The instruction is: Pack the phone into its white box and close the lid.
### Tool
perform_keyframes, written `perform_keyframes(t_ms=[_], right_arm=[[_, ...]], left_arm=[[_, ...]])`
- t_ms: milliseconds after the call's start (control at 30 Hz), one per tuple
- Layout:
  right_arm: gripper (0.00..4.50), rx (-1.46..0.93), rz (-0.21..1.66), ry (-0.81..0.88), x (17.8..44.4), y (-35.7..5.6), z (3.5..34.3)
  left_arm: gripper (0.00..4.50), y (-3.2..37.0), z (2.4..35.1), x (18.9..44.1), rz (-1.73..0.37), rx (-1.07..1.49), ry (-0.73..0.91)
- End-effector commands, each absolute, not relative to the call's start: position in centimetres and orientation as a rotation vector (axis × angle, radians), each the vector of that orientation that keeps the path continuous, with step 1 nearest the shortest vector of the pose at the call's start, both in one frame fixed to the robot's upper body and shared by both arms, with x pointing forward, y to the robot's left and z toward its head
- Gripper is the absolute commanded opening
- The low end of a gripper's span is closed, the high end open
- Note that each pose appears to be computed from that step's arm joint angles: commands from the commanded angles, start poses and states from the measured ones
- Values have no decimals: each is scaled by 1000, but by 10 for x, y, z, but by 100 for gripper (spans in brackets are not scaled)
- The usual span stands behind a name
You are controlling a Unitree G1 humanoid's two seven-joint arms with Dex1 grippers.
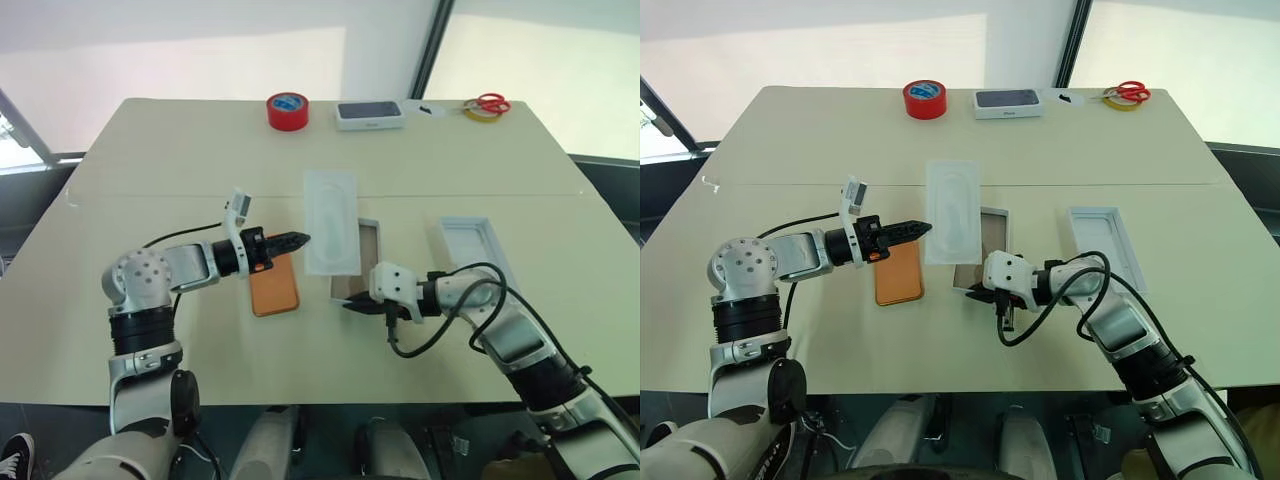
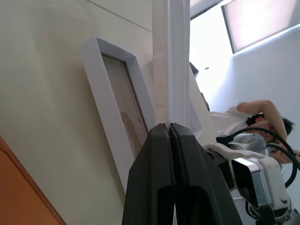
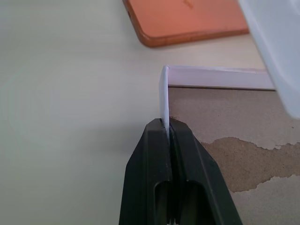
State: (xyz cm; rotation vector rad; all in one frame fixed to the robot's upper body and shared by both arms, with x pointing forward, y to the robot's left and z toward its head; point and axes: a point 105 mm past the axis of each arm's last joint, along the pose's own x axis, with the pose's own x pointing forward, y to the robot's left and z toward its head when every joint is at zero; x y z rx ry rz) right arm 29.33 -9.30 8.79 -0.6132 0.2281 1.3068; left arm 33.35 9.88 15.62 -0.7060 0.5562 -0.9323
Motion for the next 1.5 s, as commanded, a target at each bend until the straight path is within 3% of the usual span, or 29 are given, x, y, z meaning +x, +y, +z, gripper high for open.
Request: perform_keyframes(t_ms=[33, 233, 533, 933, 1033, 1200, 1433, 1500], right_arm=[[84, -616, 1307, 177, 292, -95, 100], [379, -668, 1238, 162, 288, -122, 114], [379, -580, 1026, 174, 288, -189, 139], [379, -622, 932, 157, 294, -201, 142], [386, -620, 926, 146, 297, -200, 143], [386, -615, 936, 138, 299, -194, 143], [386, -527, 965, 73, 311, -165, 154], [332, -500, 971, 55, 316, -151, 156]], left_arm=[[0, 98, 165, 329, -962, -702, 514], [0, 95, 157, 326, -967, -688, 542], [0, 74, 142, 329, -1003, -703, 597], [0, 56, 127, 332, -1016, -670, 641], [87, 55, 129, 331, -1037, -692, 640], [317, 57, 130, 333, -1018, -600, 618], [317, 77, 160, 334, -1030, -439, 403], [327, 91, 168, 333, -1015, -338, 307]])
